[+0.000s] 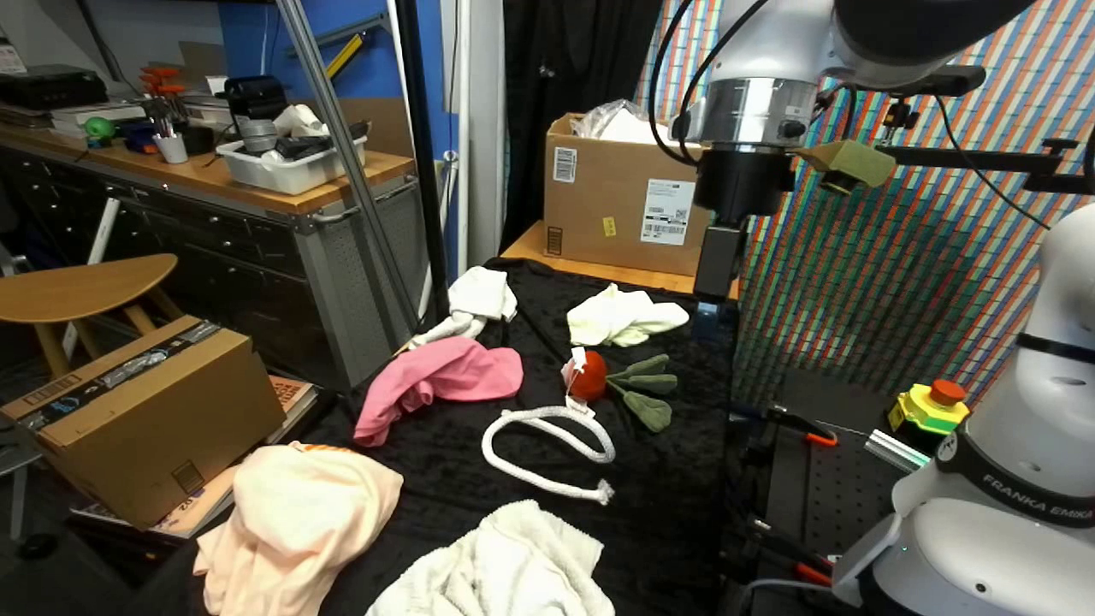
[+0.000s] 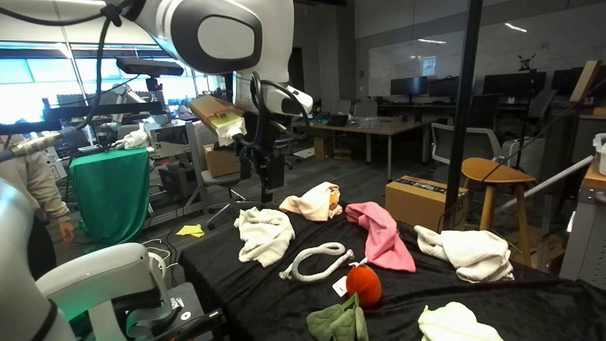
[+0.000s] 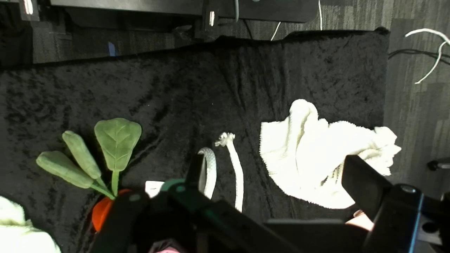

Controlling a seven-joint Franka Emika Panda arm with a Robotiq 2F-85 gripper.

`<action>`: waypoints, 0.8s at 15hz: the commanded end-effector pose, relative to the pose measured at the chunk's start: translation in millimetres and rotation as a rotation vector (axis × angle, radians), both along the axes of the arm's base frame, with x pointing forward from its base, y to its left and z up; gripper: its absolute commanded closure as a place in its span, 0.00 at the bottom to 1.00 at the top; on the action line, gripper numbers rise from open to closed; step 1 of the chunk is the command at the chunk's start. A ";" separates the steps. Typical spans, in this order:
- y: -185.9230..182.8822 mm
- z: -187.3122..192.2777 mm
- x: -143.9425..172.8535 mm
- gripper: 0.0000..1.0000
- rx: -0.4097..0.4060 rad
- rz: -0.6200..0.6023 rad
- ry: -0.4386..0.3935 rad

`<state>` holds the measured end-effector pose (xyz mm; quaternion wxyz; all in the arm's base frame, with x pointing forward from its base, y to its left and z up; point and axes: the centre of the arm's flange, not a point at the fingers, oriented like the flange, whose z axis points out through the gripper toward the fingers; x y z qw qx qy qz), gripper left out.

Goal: Group up all the objects on the table

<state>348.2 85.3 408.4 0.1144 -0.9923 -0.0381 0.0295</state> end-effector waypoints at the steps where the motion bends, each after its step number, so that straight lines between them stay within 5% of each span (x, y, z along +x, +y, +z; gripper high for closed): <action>1: -10.1 -9.1 36.9 0.00 -0.029 0.004 -0.066; 12: -41.9 -128.3 106.6 0.00 -0.170 -0.115 -0.196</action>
